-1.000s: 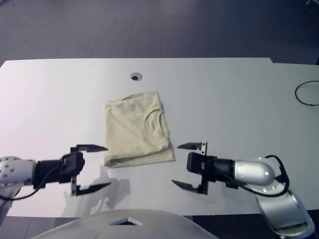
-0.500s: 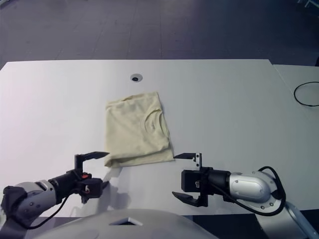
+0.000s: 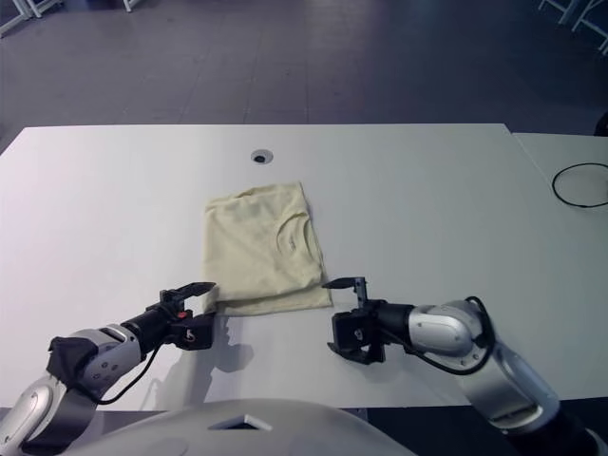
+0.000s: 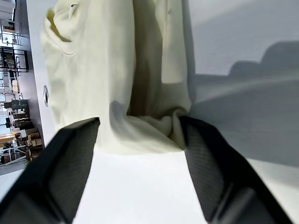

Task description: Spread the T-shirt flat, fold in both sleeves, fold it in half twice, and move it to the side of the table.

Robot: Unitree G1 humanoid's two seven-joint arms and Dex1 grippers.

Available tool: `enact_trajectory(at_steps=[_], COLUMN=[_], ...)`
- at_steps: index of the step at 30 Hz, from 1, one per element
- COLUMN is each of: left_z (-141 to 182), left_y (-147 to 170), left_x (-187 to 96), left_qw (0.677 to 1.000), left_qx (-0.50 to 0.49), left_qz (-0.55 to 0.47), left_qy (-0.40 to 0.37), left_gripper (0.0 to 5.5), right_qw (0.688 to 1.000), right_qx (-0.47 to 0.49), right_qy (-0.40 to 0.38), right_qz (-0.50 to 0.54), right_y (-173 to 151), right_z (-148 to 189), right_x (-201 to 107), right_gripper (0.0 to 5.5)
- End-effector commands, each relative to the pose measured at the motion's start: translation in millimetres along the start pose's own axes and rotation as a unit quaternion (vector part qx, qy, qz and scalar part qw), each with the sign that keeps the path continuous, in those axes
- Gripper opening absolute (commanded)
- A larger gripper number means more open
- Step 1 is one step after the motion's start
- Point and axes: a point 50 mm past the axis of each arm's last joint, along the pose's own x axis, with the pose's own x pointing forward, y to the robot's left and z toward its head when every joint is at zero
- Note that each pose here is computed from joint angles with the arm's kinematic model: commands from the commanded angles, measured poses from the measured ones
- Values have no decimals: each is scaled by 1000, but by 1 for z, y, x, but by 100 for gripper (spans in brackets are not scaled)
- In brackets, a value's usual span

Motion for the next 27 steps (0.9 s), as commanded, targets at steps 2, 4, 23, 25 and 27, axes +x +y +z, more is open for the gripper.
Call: enact_trajectory(at_steps=[2, 4, 23, 25, 27], left_z=[-14, -13, -33, -40, -43], left_y=[-29, -29, -50, -61, -68], left_x=[8, 9, 23, 28, 31], left_qw=[993, 993, 990, 990, 990], left_qx=[-31, -29, -17, -19, -18], left_qz=[-107, -112, -135, -137, -138], left_qy=[35, 29, 26, 27, 25], left_gripper=[203, 164, 20, 20, 20], right_qw=[999, 998, 989, 989, 989], right_qx=[-35, -52, -140, -141, -141], right_qy=[7, 12, 44, 43, 45], right_qz=[-14, -20, -34, -27, -24], right_y=[-3, -4, -9, -6, -5], right_z=[-7, -10, -32, -33, -35], right_x=[18, 26, 46, 45, 44], right_gripper=[540, 540, 372, 337, 301])
